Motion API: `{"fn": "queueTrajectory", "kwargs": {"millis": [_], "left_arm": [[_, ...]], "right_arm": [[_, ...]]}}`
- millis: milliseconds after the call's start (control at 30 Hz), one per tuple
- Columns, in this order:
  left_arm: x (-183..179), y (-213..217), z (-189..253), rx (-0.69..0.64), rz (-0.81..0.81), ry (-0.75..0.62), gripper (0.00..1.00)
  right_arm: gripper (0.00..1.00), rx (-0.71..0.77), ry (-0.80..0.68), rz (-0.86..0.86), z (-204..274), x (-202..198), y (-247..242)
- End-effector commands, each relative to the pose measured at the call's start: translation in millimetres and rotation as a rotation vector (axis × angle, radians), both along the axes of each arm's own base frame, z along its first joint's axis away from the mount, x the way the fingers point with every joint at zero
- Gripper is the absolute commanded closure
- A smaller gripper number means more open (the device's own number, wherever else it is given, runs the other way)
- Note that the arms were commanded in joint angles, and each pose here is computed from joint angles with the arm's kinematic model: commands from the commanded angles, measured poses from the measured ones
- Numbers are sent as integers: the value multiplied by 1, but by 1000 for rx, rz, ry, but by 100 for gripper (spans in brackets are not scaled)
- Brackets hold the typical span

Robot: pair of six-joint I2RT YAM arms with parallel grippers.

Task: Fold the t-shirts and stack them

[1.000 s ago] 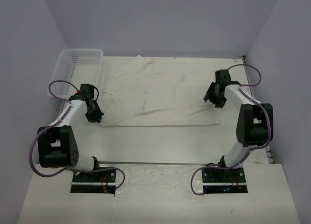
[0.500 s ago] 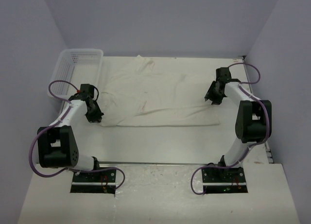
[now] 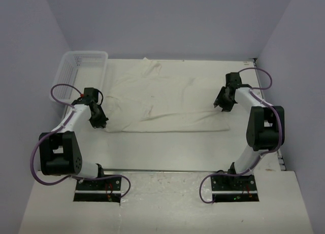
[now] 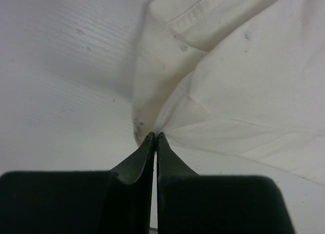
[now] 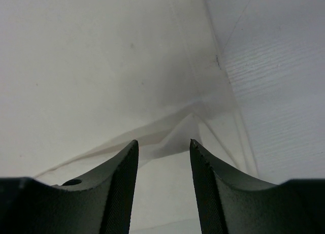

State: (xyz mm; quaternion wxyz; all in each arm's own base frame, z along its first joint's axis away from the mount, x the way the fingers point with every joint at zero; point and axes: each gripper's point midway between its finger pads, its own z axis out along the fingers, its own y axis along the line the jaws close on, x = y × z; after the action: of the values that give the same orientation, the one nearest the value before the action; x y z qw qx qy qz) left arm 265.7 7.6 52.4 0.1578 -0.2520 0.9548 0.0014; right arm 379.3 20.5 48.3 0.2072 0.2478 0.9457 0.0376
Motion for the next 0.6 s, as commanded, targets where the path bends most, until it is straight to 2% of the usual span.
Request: {"fn": "queueTrajectory", "kwargs": {"millis": [0,267,567], "left_arm": [[3,5,7,7,14,-28,100],[2,4,5,6,12,-27,100],[2,3,7,3,8,-28,100]], "right_arm": [[54,-22,-47,-15,14,1,-6],[54,-14,-94,-11,32,1,-5],[54,-1,-52,-25,16,7,-3]]}}
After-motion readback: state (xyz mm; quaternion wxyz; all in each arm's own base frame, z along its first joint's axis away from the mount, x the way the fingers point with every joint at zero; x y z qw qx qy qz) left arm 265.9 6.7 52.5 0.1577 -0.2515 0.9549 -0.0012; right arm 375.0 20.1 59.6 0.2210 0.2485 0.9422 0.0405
